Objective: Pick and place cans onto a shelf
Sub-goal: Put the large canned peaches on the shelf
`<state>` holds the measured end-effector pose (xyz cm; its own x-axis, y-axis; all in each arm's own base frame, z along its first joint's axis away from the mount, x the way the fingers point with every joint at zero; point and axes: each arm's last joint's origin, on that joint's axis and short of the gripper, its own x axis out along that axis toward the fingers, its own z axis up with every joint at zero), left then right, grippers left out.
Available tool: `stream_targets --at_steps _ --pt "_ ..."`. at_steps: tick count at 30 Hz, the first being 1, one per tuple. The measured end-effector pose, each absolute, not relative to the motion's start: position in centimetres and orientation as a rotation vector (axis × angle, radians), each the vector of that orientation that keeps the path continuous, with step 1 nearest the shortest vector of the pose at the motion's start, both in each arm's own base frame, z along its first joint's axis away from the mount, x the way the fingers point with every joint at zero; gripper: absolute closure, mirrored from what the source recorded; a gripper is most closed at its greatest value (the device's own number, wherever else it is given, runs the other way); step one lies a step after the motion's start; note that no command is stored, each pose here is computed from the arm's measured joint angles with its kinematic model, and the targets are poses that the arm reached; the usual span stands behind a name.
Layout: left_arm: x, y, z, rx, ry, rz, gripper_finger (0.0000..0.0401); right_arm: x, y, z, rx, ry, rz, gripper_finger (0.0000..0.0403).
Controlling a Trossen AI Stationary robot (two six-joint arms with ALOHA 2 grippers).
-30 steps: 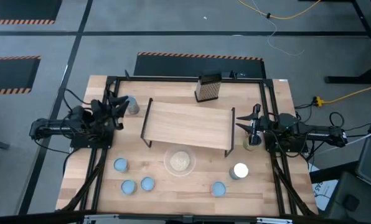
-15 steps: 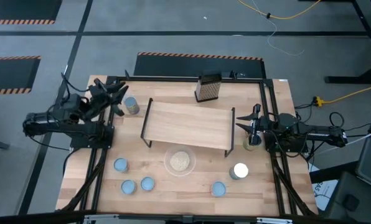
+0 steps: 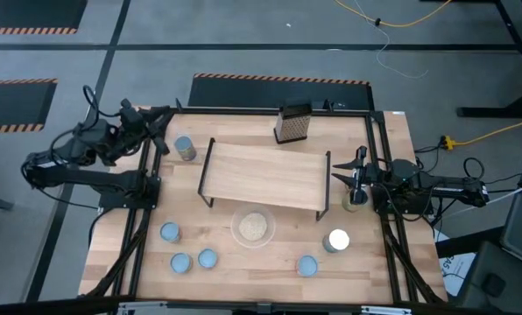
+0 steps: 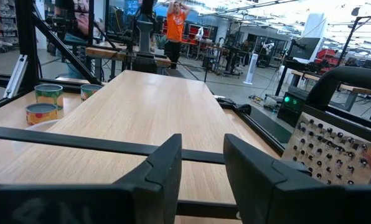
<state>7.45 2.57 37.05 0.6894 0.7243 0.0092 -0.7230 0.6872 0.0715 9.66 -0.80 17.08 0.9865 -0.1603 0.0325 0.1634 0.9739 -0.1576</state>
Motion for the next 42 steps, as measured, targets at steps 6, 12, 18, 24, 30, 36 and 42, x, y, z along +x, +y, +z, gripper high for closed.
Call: stream_targets --at_steps 6,12,18,24,30,36,42 --pt "7.6 3.1 36.7 0.077 0.109 0.859 0.0304 9.7 -0.8 17.1 -0.16 -0.02 -0.163 0.0279" --pt "7.8 3.7 34.9 0.004 0.272 0.862 0.0304 9.7 -0.8 17.1 -0.16 -0.02 -0.163 0.0279" --pt "8.7 4.9 33.4 -0.058 0.45 0.9 0.0304 9.7 -0.8 17.1 -0.16 -0.02 -0.163 0.0279" --pt "10.4 7.6 32.1 -0.103 0.604 0.905 0.0304 9.7 -0.8 17.1 -0.161 -0.02 -0.163 0.0279" --pt "11.4 11.2 30.1 -0.163 0.779 0.859 0.0304 9.7 -0.8 17.1 -0.16 -0.02 -0.163 0.0279" --pt "11.4 14.5 28.1 -0.268 0.886 0.813 0.0304 9.7 -0.8 17.1 -0.16 -0.02 -0.163 0.0279" --pt "10.5 16.6 26.4 -0.397 0.957 0.768 0.0304 9.7 -0.8 17.1 -0.161 -0.02 -0.163 0.0279"
